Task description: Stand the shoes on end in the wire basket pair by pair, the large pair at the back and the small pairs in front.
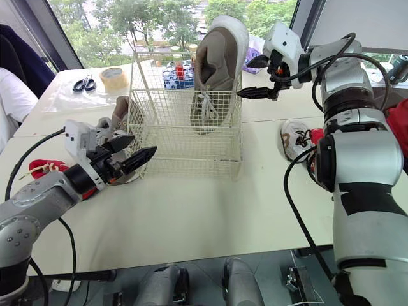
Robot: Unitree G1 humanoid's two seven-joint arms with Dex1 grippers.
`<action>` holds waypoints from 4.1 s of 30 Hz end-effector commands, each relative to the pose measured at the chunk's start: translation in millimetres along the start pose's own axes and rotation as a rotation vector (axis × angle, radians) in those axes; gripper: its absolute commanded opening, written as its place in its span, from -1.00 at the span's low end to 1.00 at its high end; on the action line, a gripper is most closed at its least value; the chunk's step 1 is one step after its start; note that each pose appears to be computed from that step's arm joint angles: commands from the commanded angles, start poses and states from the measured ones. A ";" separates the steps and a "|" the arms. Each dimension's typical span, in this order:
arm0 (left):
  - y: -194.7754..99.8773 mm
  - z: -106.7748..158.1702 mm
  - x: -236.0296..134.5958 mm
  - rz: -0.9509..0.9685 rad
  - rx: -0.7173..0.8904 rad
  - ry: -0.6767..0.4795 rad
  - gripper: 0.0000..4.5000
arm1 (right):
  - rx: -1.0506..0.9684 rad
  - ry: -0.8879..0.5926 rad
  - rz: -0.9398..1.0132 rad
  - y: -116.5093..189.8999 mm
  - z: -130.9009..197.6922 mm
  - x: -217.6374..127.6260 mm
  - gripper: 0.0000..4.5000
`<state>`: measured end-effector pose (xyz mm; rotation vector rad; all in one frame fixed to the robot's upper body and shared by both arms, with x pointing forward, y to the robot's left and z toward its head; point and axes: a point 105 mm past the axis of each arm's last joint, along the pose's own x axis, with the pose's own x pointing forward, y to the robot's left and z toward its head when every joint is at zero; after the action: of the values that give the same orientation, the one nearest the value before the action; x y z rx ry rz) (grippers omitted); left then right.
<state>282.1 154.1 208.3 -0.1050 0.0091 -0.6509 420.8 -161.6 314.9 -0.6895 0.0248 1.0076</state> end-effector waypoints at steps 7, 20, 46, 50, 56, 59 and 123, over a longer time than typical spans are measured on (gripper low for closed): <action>20.8 53.6 -21.3 0.069 -0.039 -0.151 1.00 | 0.176 -0.339 -0.136 -29.9 45.9 -93.7 0.98; 126.1 63.4 -4.8 0.430 0.026 0.393 1.00 | 0.171 -0.229 0.407 135.2 62.4 -49.6 0.98; 153.2 -6.7 82.4 0.334 -0.089 0.623 0.00 | 0.305 -0.251 0.199 181.5 47.4 -13.3 1.00; 149.6 -14.7 85.8 0.317 -0.121 0.618 -0.70 | 0.307 -0.255 0.180 178.8 46.5 -11.9 1.00; 156.8 37.3 87.1 0.360 -0.187 0.398 -0.79 | 0.307 -0.264 0.173 175.2 49.4 -17.3 1.00; 165.4 85.8 77.5 0.409 -0.271 0.192 -0.79 | 0.335 -0.334 0.174 166.2 63.7 -31.5 1.00; 26.3 128.6 175.8 0.157 0.598 -0.547 0.57 | 0.376 -0.093 -0.268 139.0 27.3 -61.4 1.00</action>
<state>452.8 82.0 310.7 0.2888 -0.6073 -0.4244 270.9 -148.7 273.0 -0.2804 0.0964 0.7356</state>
